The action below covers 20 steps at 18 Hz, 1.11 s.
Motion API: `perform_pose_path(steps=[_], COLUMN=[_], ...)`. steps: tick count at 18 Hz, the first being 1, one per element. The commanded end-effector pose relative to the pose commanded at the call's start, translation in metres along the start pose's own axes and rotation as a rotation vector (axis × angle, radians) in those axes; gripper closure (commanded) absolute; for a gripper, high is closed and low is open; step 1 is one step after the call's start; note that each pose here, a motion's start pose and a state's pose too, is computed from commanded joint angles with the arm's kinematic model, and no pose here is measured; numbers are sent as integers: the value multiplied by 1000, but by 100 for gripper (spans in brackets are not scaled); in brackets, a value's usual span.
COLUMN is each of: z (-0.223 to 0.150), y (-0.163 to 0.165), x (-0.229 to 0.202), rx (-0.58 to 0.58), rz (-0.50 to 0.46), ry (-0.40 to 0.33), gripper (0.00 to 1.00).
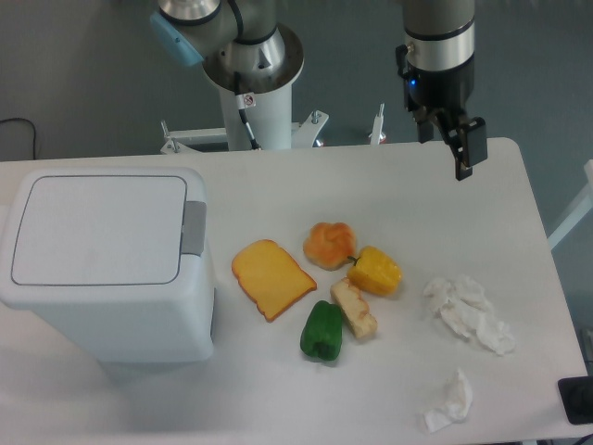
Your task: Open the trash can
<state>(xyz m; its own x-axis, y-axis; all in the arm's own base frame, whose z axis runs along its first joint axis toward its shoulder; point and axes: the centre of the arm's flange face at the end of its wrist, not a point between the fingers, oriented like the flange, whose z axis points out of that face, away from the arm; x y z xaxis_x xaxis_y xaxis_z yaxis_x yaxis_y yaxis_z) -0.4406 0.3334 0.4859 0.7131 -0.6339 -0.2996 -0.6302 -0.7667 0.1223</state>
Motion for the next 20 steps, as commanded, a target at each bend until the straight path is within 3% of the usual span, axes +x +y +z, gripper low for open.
perform_pose_path(steps=[13, 20], z=[-7, -19], y=[-18, -54], x=[-7, -17], rx=[19, 50], rz=[-166, -397], ry=[-14, -31], gripper=[0, 0])
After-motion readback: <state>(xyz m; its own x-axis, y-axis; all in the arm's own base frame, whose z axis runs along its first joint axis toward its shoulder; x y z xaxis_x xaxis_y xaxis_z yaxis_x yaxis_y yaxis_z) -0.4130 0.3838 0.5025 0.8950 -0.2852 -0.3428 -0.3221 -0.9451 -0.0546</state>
